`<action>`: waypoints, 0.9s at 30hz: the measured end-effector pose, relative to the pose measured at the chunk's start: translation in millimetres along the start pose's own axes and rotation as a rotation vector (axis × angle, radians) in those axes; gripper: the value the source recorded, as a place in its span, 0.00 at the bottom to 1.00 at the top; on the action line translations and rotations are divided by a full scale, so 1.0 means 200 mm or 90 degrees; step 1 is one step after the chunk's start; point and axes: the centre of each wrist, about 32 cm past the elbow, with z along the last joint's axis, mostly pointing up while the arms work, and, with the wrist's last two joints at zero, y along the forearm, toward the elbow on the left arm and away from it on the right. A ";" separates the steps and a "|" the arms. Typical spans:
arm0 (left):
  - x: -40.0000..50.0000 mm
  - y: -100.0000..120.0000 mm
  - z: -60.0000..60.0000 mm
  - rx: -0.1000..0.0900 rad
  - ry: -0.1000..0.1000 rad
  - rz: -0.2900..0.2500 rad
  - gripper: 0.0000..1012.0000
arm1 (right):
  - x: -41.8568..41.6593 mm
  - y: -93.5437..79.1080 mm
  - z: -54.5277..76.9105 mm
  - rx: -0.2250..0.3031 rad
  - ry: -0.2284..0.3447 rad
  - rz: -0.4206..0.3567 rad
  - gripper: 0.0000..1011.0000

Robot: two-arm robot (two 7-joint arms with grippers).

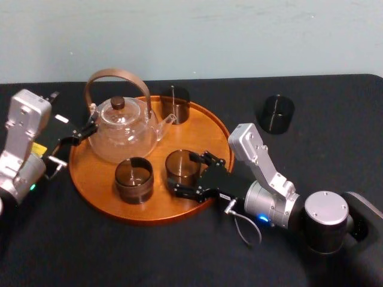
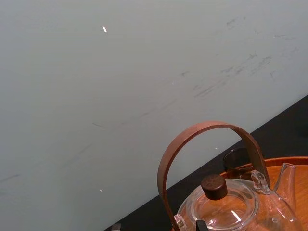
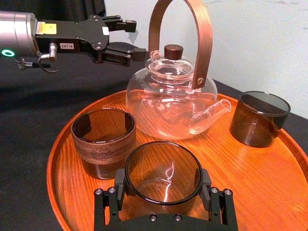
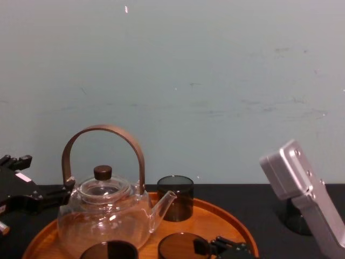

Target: Pick up the glass from the table and place it on the tray.

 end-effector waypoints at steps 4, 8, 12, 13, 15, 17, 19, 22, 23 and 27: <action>0.000 0.00 0.00 0.000 0.000 0.000 1.00 | 0.001 0.01 0.00 -0.001 0.002 0.001 0.91; 0.000 0.00 0.00 0.000 0.000 0.000 1.00 | 0.003 0.01 -0.01 -0.001 0.002 0.001 0.91; 0.000 0.00 0.00 0.000 0.000 0.000 1.00 | 0.003 0.01 -0.01 -0.002 0.002 0.002 0.91; 0.000 0.00 0.00 0.000 0.000 0.000 1.00 | 0.003 0.01 -0.01 -0.002 0.002 0.002 0.91; 0.000 0.00 0.00 0.000 0.000 0.000 1.00 | 0.003 0.01 -0.01 -0.002 0.002 0.002 0.91; 0.000 0.00 0.00 0.000 0.000 0.000 1.00 | 0.003 0.01 -0.01 -0.002 0.002 0.002 0.91; 0.000 0.00 0.00 0.000 0.000 0.000 1.00 | 0.002 0.01 -0.01 -0.002 0.002 0.002 0.91; 0.000 0.00 0.00 0.000 0.000 0.000 1.00 | 0.003 0.01 -0.01 -0.002 0.002 0.002 0.97; 0.000 0.00 0.00 0.000 0.000 0.000 1.00 | 0.003 0.01 -0.01 -0.002 0.002 0.002 0.97; 0.000 0.00 0.00 0.000 0.000 0.000 1.00 | 0.003 0.01 -0.01 -0.001 0.003 0.002 0.99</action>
